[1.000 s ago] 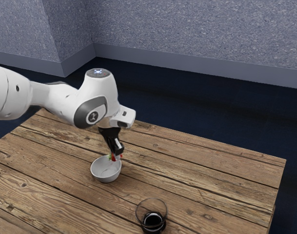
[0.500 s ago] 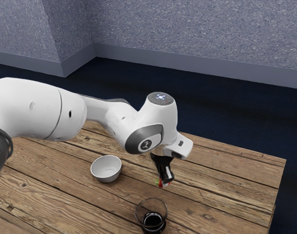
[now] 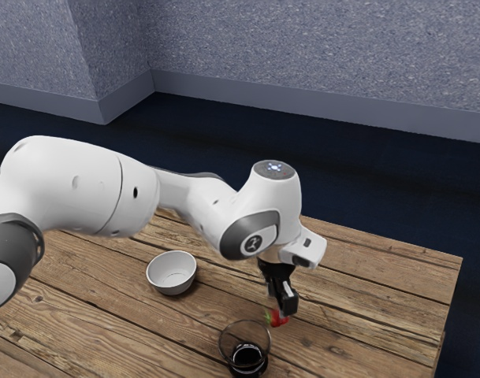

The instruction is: Take strawberry from the bowl

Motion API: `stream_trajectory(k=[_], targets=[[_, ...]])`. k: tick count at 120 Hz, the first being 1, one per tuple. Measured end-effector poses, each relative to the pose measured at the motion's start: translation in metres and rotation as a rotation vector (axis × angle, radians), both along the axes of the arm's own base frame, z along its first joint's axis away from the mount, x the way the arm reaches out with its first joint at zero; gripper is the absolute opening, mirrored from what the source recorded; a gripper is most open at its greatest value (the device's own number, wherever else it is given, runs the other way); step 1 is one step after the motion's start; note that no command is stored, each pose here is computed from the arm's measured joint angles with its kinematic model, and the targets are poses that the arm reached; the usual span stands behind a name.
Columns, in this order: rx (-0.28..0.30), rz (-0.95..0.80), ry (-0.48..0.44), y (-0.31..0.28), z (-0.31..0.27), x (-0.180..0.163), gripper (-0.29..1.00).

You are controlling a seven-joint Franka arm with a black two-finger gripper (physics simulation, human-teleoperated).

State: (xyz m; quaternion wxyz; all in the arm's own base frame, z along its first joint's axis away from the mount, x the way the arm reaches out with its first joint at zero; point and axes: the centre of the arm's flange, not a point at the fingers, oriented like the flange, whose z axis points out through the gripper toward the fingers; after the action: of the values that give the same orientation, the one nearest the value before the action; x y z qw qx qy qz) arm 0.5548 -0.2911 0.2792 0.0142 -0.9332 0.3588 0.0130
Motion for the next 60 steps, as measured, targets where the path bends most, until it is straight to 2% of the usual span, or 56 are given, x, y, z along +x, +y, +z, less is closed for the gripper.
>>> stream_trajectory(k=[10,20,33,40,47,60], targets=[[-0.020,-0.009,-0.028,-0.007,0.020,0.008,0.50],[-0.064,0.015,-0.110,0.006,0.090,0.030,0.56],[-0.070,0.152,-0.220,0.089,0.208,0.068,0.62],[-0.062,0.232,-0.254,0.139,0.261,0.078,0.64],[-0.066,0.335,-0.255,0.207,0.299,0.074,0.65],[-0.057,0.508,-0.214,0.321,0.329,0.055,0.67]])
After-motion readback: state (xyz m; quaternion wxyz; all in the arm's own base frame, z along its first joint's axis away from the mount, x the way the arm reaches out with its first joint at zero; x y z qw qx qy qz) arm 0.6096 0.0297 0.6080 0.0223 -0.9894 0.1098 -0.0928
